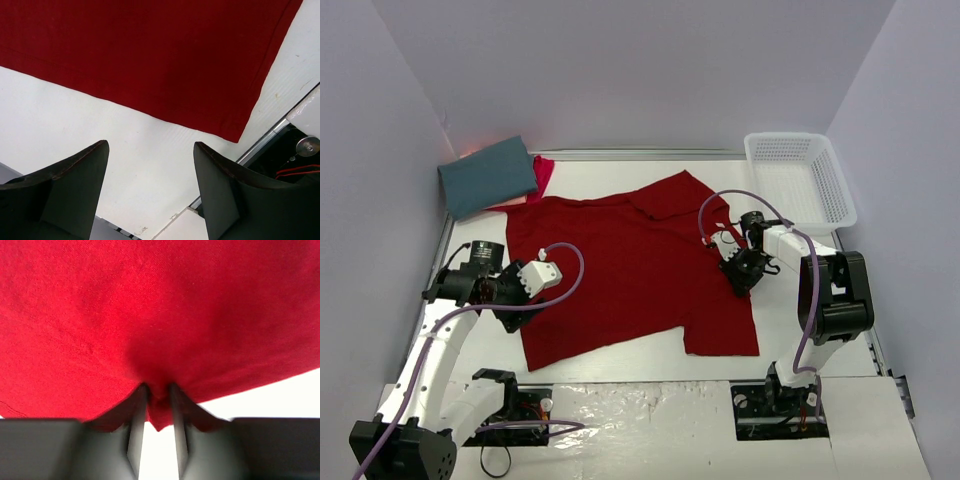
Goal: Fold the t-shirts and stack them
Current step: Flatten out the tshirt
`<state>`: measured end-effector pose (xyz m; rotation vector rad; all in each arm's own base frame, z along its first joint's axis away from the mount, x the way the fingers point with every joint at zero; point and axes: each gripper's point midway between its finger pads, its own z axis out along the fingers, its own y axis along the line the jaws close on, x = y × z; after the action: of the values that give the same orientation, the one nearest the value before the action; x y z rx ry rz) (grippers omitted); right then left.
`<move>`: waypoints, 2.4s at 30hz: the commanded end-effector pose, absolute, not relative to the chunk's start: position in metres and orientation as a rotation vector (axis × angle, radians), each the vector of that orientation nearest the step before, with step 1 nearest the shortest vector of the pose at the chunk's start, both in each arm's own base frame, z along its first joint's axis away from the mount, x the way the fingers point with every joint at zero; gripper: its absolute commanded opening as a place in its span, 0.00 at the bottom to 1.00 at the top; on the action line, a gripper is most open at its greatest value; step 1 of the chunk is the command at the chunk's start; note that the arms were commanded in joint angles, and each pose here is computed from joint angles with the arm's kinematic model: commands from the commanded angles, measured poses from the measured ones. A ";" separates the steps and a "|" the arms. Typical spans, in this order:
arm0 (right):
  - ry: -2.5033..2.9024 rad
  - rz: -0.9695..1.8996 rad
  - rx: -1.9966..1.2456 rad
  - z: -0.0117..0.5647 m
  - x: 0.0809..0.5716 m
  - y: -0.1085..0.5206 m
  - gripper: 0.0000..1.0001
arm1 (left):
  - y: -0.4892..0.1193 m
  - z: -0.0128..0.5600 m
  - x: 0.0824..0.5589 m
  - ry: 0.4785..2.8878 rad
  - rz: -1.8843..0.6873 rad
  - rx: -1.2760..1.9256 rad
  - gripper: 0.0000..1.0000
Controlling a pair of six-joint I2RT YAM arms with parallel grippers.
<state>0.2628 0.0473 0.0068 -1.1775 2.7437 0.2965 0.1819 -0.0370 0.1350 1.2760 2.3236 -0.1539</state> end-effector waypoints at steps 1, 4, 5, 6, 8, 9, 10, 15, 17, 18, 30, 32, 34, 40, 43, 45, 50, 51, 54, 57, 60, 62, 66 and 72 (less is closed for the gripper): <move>2.841 0.346 -1.185 -0.005 0.240 0.044 0.15 | -0.039 0.130 0.170 2.347 -0.183 1.315 0.67; 2.846 0.345 -1.179 -0.005 0.241 0.044 0.08 | -0.044 0.127 0.164 2.348 -0.201 1.345 0.67; 2.846 0.341 -1.173 -0.005 0.242 0.043 0.04 | -0.044 0.127 0.165 2.345 -0.193 1.348 0.67; 2.845 0.343 -1.172 -0.005 0.243 0.044 0.02 | -0.044 0.128 0.165 2.344 -0.188 1.351 0.67; 2.843 0.346 -1.167 -0.004 0.244 0.045 0.00 | -0.044 0.127 0.163 2.341 -0.183 1.383 0.67; 2.841 0.347 -1.164 -0.003 0.245 0.045 0.00 | -0.045 0.127 0.160 2.333 -0.179 1.422 0.67; 2.840 0.348 -1.159 -0.003 0.246 0.045 0.00 | -0.043 0.126 0.160 2.336 -0.163 1.438 0.67; 2.850 0.332 -1.134 -0.002 0.252 0.045 0.00 | -0.044 0.111 0.157 2.376 -0.137 1.591 0.68; 2.847 0.330 -1.129 -0.001 0.253 0.046 0.00 | -0.046 0.103 0.153 2.405 -0.152 1.660 0.68; 2.850 0.330 -1.120 -0.001 0.254 0.046 0.00 | -0.046 0.101 0.151 2.413 -0.156 1.682 0.68; 2.861 0.320 -1.081 0.000 0.260 0.047 0.00 | -0.073 0.074 0.156 2.444 -0.116 1.841 0.68; 2.863 0.317 -1.074 0.000 0.261 0.046 0.00 | -0.086 0.074 0.150 2.458 -0.148 1.867 0.67; 2.871 0.313 -1.071 -0.002 0.261 0.046 0.00 | -0.088 0.066 0.150 2.480 -0.096 1.887 0.67; 2.876 0.301 -1.075 -0.004 0.261 0.044 0.00 | -0.088 0.053 0.153 2.477 0.056 1.989 0.65; 2.877 0.293 -1.073 -0.005 0.262 0.043 0.00 | -0.095 0.050 0.148 2.498 0.008 2.014 0.64; 2.879 0.285 -1.076 -0.006 0.263 0.041 0.00 | -0.097 0.046 0.146 2.516 0.006 2.038 0.61; 2.886 0.268 -1.078 -0.008 0.264 0.038 0.00 | -0.098 0.042 0.141 2.547 0.023 2.099 0.52; 2.881 0.265 -1.077 -0.007 0.266 0.038 0.00 | -0.099 0.043 0.140 2.551 0.017 2.105 0.52; 2.886 0.258 -1.078 -0.008 0.265 0.037 0.00 | -0.104 0.045 0.136 2.562 -0.007 2.124 0.52; 2.886 0.246 -1.081 -0.009 0.267 0.035 0.00 | -0.105 0.041 0.133 2.564 0.027 2.158 0.50; 2.884 0.237 -1.081 -0.008 0.268 0.035 0.00 | -0.104 0.034 0.132 2.583 0.085 2.188 0.46; 2.881 0.230 -1.080 -0.007 0.269 0.034 0.00 | -0.103 0.027 0.133 2.601 0.125 2.202 0.45; 2.880 0.222 -1.075 -0.007 0.269 0.032 0.00 | -0.102 0.019 0.133 2.608 0.162 2.218 0.41; 2.880 0.213 -1.070 -0.007 0.270 0.030 0.00 | -0.102 0.017 0.134 2.605 0.210 2.213 0.26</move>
<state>0.2679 0.0439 0.0050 -1.0661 2.8469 0.2850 0.1337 -0.1017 0.0167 2.2258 2.5939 0.1801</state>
